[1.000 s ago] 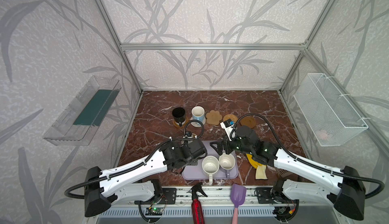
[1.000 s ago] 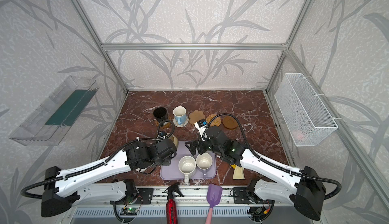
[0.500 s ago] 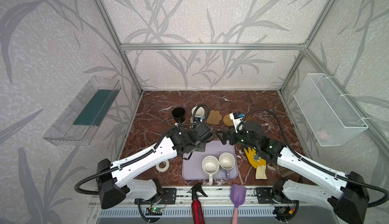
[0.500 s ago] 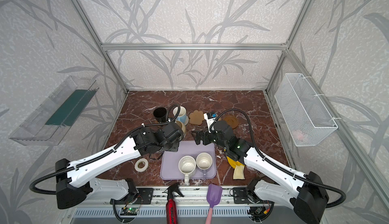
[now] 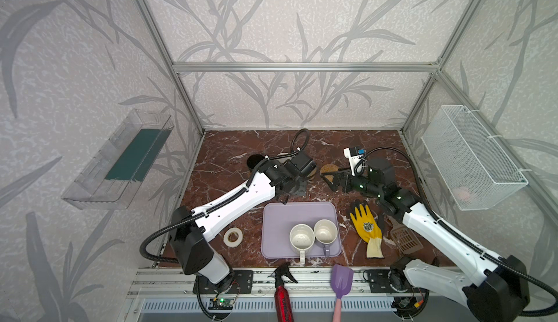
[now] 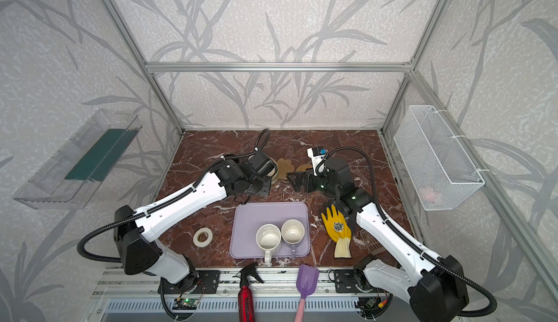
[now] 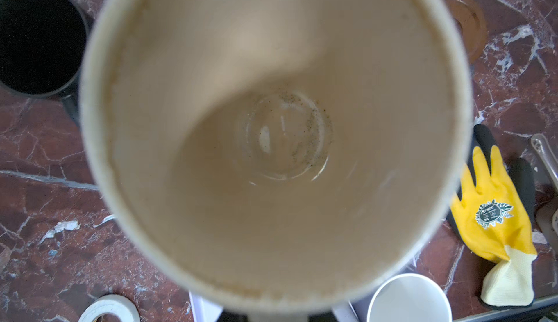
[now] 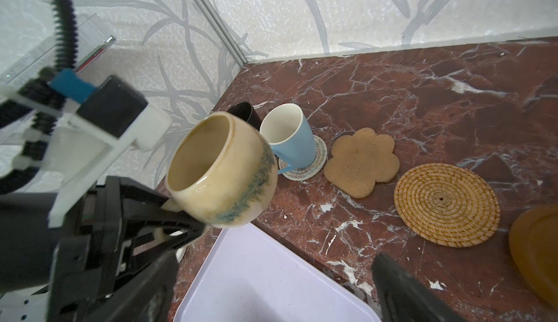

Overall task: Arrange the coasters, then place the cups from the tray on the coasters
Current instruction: 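Carry the beige mug toward the cork paw-shaped coaster with the left gripper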

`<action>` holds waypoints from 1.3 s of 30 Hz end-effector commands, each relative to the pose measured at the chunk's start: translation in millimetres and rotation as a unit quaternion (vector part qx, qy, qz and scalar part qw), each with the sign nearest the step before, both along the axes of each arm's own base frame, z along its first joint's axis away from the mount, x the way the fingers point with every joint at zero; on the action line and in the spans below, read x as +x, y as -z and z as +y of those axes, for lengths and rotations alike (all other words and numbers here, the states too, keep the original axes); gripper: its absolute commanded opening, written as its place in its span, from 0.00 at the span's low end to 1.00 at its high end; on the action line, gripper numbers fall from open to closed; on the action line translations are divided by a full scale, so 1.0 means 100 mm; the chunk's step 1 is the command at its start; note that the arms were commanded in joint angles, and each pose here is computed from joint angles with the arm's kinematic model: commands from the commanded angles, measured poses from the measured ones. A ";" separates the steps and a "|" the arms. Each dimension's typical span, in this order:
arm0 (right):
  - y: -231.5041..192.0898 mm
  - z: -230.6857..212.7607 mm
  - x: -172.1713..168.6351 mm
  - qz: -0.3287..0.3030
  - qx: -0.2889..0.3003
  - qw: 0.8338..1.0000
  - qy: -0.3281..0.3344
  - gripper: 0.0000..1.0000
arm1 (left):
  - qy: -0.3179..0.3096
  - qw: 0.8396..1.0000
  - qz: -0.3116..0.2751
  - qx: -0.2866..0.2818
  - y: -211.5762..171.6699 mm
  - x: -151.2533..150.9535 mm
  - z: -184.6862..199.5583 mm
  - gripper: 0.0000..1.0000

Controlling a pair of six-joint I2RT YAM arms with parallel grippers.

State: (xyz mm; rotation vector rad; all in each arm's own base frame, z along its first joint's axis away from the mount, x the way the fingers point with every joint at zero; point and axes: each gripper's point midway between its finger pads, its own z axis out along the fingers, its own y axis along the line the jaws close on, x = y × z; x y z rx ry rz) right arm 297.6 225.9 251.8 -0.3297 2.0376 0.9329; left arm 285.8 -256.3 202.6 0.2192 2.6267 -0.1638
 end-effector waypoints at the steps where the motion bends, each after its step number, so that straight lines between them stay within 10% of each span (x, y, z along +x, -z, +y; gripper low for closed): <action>1: -0.19 0.07 -0.11 -0.023 0.017 0.998 -0.063 0.99 | 0.010 0.998 -0.051 -0.037 -0.32 0.27 -0.20 0.00; 39: 0.42 -0.38 0.43 0.057 0.037 0.998 0.015 0.99 | -0.062 0.997 -0.043 0.012 0.61 1.49 -0.64 0.00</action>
